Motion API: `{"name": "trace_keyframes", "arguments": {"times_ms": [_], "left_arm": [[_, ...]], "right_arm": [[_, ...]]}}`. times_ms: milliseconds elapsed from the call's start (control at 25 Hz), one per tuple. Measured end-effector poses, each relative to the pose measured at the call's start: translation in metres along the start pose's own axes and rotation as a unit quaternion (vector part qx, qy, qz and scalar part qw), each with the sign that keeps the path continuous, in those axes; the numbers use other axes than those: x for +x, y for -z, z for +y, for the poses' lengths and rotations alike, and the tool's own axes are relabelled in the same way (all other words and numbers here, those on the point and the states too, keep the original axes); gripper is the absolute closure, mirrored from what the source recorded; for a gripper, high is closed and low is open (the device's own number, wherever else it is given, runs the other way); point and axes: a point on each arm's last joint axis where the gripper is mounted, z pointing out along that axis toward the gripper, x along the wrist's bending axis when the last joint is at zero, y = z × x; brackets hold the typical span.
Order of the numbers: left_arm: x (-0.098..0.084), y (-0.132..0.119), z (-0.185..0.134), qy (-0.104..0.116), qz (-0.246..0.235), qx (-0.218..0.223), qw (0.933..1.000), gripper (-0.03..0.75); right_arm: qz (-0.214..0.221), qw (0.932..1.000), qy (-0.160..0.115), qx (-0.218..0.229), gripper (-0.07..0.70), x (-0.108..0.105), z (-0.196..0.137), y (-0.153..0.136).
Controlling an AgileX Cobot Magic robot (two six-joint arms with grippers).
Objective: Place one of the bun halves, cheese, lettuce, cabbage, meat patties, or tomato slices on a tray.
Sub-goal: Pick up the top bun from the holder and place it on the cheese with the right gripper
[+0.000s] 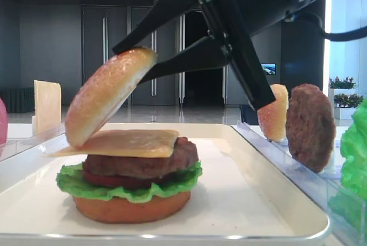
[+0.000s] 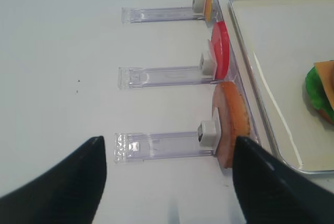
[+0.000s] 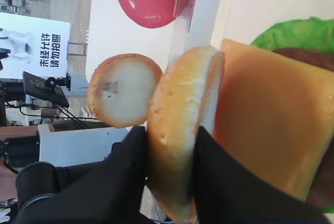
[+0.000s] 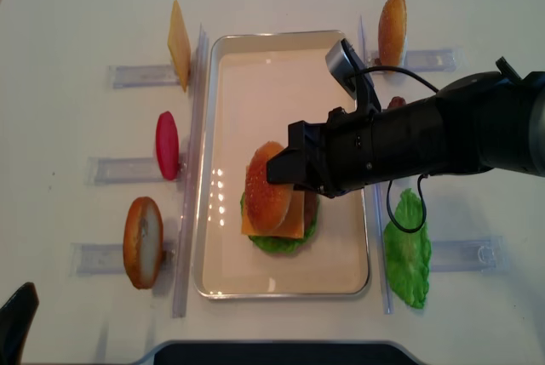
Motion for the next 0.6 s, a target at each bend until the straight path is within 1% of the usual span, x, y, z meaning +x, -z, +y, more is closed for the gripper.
{"name": "trace_keyframes", "arguments": {"times_ms": [160,600], "left_arm": [[0.0000,0.0000,0.0000,0.000,0.000,0.000,1.0000,0.141],[0.0000,0.0000,0.0000,0.000,0.000,0.000,1.0000,0.141]], "right_arm": [[0.001,1.0000,-0.006,0.003,0.412,-0.0024,-0.0004,-0.0021],[-0.001,1.0000,-0.004,0.004,0.412,-0.0028,-0.0005,-0.0021]]}}
